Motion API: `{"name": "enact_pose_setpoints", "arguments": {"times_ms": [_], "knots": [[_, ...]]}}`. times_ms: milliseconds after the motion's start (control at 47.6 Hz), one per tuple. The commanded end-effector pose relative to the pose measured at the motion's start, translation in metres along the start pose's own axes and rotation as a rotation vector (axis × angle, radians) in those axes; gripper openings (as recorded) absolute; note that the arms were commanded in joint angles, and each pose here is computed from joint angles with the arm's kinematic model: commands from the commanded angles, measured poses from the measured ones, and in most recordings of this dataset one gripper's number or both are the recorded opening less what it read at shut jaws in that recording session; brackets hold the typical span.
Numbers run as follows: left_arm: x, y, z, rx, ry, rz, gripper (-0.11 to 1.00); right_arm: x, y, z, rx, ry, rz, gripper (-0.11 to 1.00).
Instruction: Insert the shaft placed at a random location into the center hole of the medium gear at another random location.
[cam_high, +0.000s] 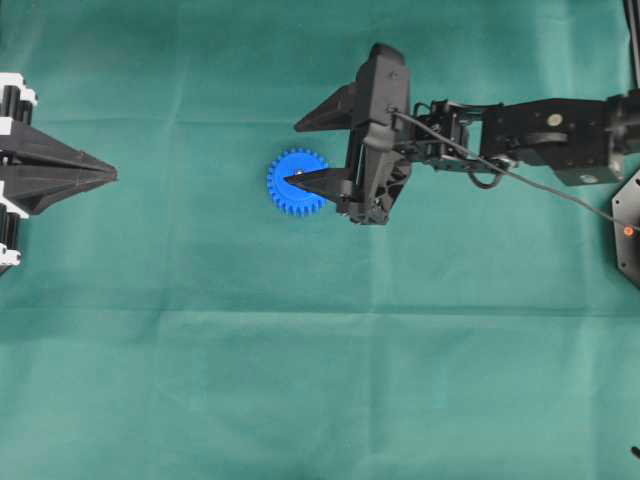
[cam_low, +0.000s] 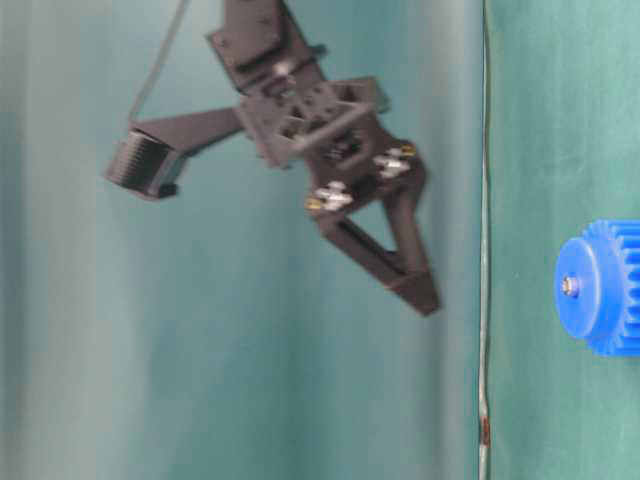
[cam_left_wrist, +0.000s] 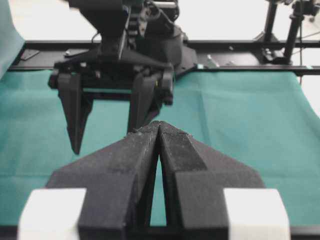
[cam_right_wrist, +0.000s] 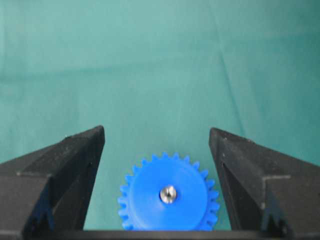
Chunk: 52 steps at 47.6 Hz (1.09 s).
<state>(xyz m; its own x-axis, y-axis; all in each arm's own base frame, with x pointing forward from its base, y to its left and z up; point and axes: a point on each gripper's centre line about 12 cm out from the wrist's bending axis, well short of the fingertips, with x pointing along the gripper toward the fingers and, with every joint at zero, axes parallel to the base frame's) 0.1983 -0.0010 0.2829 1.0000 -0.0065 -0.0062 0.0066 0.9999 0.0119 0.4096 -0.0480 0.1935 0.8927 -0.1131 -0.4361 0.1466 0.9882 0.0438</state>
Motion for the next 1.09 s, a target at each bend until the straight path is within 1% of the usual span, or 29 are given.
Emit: {"name": "enact_pose_setpoints", "arguments": {"times_ms": [0, 273, 420, 630, 819, 1071], "knots": [[0.002, 0.0, 0.01, 0.002, -0.025, 0.0, 0.0, -0.009, 0.0, 0.018, -0.008, -0.049, 0.001, 0.86], [0.002, 0.0, 0.01, 0.002, -0.021, -0.002, 0.0, -0.009, 0.0, 0.018, -0.008, -0.049, 0.001, 0.86], [0.002, 0.0, 0.009, 0.0, -0.02, -0.002, 0.0, -0.018, 0.0, 0.017, -0.006, -0.04, 0.002, 0.85], [0.002, 0.0, 0.009, 0.0, -0.017, 0.0, 0.0, -0.049, 0.0, 0.016, 0.0, -0.071, 0.003, 0.85], [0.002, 0.0, 0.009, 0.002, -0.015, -0.002, 0.0, -0.079, -0.001, 0.004, 0.0, -0.087, 0.003, 0.85], [0.002, 0.0, 0.009, 0.002, -0.014, -0.002, 0.0, -0.119, -0.003, -0.006, 0.01, -0.144, 0.004, 0.85]]}}
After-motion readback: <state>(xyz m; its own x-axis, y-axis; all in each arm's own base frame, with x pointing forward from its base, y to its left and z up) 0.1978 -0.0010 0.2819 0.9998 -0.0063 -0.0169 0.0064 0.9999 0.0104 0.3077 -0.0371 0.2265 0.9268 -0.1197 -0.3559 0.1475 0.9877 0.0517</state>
